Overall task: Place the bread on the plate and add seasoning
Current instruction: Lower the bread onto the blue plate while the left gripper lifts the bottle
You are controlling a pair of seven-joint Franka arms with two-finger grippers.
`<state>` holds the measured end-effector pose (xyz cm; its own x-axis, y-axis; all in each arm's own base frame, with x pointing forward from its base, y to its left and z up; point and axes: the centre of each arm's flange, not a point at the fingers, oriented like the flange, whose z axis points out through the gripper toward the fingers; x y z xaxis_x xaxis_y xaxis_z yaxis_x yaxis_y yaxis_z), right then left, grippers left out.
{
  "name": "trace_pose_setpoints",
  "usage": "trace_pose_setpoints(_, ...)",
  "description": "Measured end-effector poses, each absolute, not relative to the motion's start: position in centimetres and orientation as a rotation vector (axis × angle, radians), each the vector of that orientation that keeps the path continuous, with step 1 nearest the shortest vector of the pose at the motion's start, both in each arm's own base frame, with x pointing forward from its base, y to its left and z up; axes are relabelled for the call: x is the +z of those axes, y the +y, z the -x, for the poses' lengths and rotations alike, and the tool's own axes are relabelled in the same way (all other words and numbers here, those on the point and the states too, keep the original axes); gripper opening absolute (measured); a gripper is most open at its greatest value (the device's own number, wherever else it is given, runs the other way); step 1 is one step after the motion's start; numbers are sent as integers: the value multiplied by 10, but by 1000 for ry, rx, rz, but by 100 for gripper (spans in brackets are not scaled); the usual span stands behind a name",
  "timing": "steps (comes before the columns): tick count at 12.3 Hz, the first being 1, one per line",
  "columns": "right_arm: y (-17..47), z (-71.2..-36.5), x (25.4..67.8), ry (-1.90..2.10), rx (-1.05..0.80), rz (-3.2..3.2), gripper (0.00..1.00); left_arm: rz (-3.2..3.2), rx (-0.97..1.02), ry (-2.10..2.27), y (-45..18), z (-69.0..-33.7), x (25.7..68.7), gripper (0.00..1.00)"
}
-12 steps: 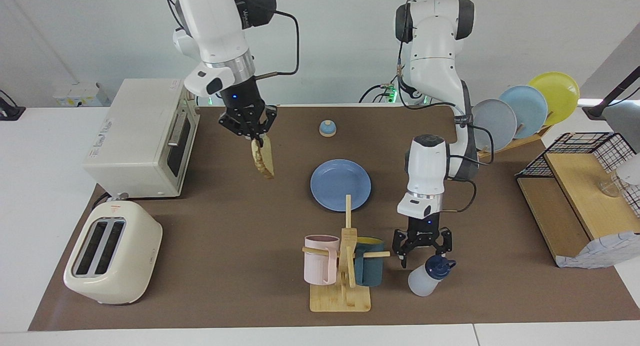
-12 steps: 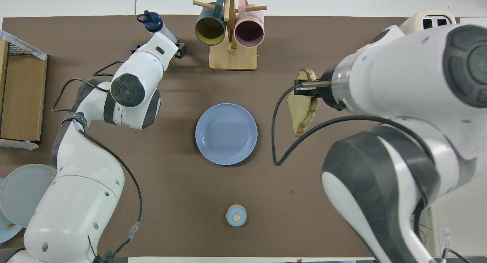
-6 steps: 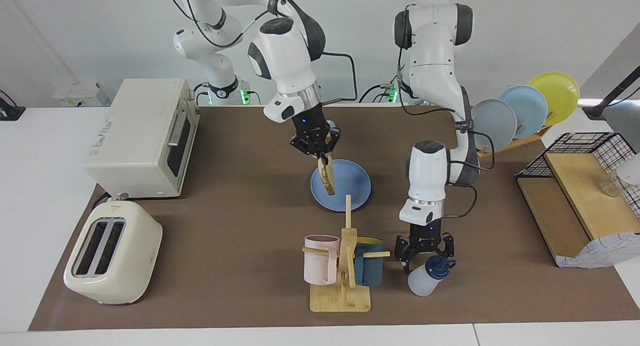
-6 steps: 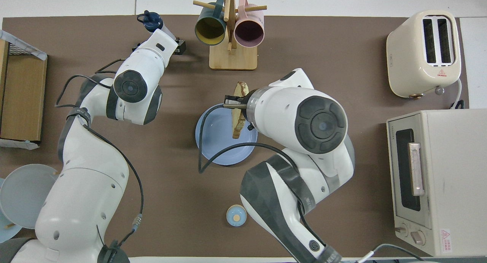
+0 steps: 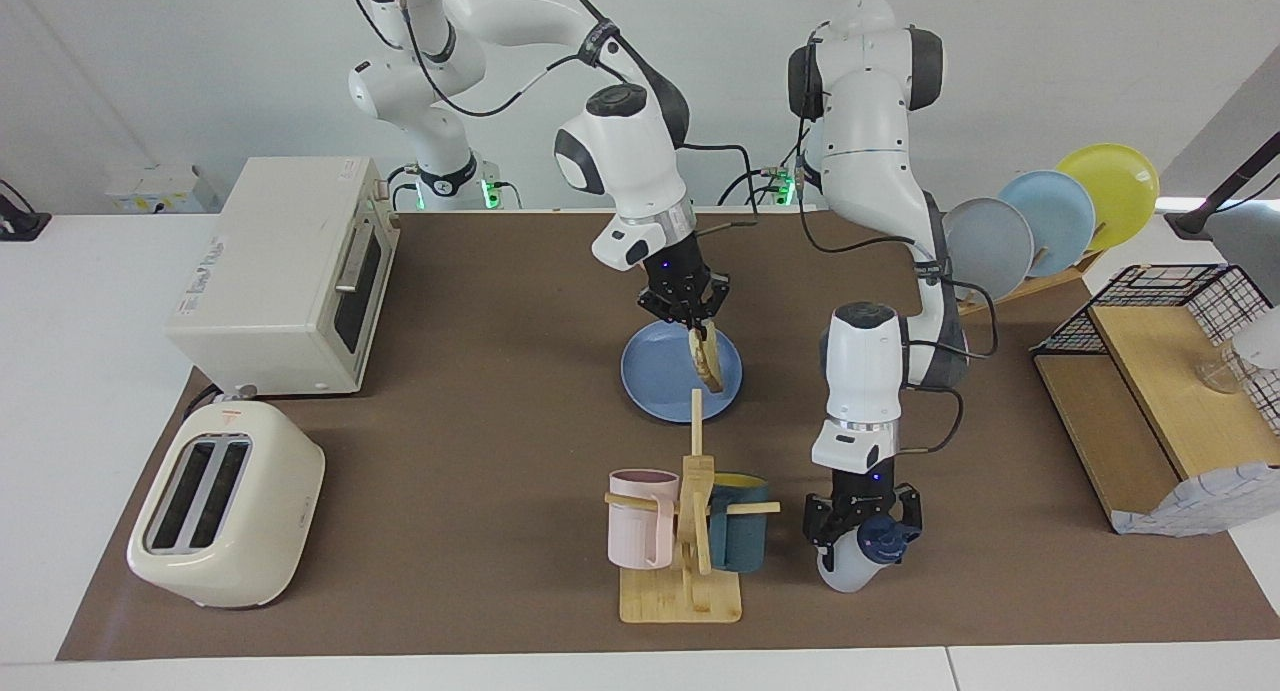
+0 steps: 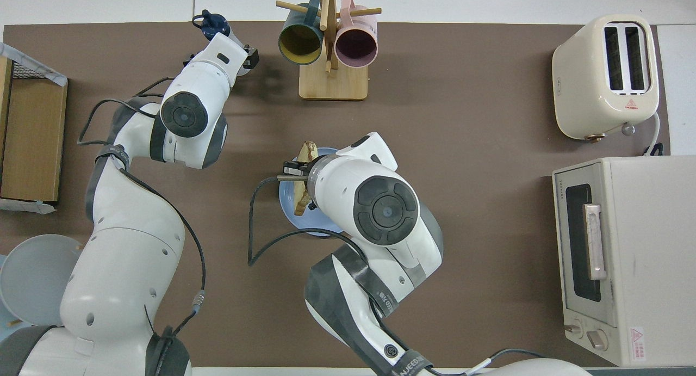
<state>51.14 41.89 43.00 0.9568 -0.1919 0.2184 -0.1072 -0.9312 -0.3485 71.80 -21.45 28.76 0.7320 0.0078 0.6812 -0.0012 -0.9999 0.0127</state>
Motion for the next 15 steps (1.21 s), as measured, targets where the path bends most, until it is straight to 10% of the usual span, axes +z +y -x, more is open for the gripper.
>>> trace_pose_setpoints(6, 404, -502, 402, 237, -306, 2820, 7, -2902, 1151, -4, -222, -717, 291, 100)
trace_pose_setpoints(11, 363, -501, 373, 316, -296, 2844, 7, -2902, 1155, -2, -221, -718, 291, 55)
trace_pose_setpoints(15, 346, -496, 361, 344, -290, 2853, 9, -2907, 1160, 19, -209, -722, 292, 54)
